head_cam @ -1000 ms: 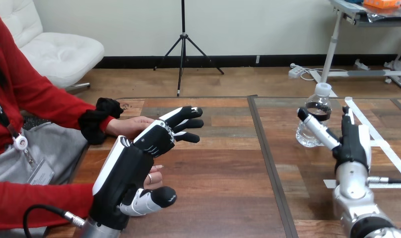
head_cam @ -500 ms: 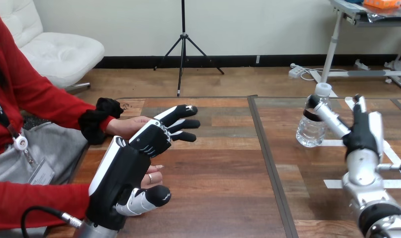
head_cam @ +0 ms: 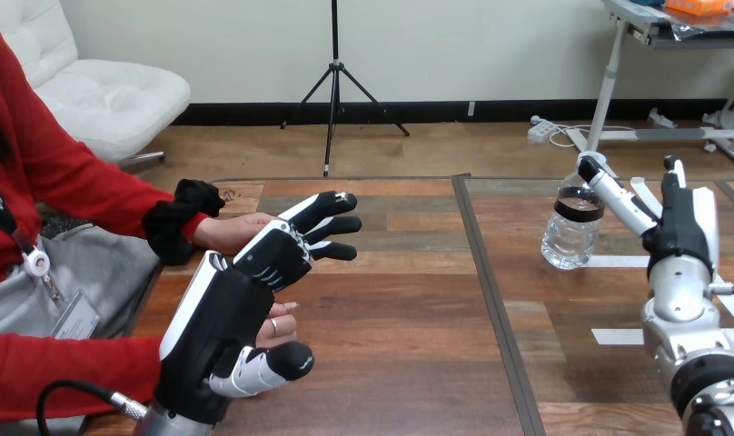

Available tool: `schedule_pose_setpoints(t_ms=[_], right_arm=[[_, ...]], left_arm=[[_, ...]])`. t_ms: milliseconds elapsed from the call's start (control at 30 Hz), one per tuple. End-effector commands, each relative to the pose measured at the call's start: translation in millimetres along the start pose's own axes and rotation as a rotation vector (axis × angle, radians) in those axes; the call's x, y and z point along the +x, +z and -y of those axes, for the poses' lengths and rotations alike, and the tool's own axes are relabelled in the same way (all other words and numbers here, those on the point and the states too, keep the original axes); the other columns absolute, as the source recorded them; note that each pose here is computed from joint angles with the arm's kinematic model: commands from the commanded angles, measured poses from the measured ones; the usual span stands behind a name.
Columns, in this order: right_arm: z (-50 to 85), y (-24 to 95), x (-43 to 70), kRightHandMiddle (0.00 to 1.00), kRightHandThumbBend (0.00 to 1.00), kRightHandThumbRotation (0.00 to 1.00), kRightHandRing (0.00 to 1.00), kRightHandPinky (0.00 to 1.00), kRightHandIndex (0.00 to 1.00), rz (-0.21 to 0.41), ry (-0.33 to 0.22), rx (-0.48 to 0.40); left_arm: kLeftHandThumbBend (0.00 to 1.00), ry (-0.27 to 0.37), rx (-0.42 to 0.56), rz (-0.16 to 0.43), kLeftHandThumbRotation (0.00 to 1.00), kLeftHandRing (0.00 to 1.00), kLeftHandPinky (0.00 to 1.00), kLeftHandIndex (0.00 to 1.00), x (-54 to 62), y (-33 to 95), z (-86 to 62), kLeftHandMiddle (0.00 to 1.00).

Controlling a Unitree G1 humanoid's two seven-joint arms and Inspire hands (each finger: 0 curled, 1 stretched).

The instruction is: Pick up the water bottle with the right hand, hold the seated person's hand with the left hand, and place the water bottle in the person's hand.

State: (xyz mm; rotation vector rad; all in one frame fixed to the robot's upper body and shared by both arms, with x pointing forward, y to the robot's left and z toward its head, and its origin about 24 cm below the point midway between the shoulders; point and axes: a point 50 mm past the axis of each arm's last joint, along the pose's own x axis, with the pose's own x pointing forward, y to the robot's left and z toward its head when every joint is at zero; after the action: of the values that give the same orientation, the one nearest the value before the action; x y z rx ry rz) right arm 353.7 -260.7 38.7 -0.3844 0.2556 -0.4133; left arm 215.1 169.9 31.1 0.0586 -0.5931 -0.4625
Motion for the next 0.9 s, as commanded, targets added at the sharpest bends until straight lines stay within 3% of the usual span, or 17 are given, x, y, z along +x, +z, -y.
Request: schedule_pose_setpoints(t_ms=[0,433,867], right_arm=[[8.4,38.8,11.1,1.0,1.0,0.63,0.99,0.89,1.0,0.096,-0.025,0.006],[16.2,50.5,14.0,1.0,1.0,0.65,0.95,0.77,1.0,0.146,-0.046,-0.017],[26.3,64.3,17.7,1.0,1.0,0.62,1.0,0.89,1.0,0.195,-0.043,-0.049]], left_arm=[[1.0,-0.01,0.012,0.067,0.74,0.83,0.74,0.86,11.6,5.7,-3.3,0.88],[1.0,0.0,0.022,0.06,0.75,0.82,0.72,0.85,11.1,6.1,-0.4,0.87],[1.0,0.002,0.027,0.069,0.75,0.81,0.71,0.84,12.9,7.6,3.4,0.86]])
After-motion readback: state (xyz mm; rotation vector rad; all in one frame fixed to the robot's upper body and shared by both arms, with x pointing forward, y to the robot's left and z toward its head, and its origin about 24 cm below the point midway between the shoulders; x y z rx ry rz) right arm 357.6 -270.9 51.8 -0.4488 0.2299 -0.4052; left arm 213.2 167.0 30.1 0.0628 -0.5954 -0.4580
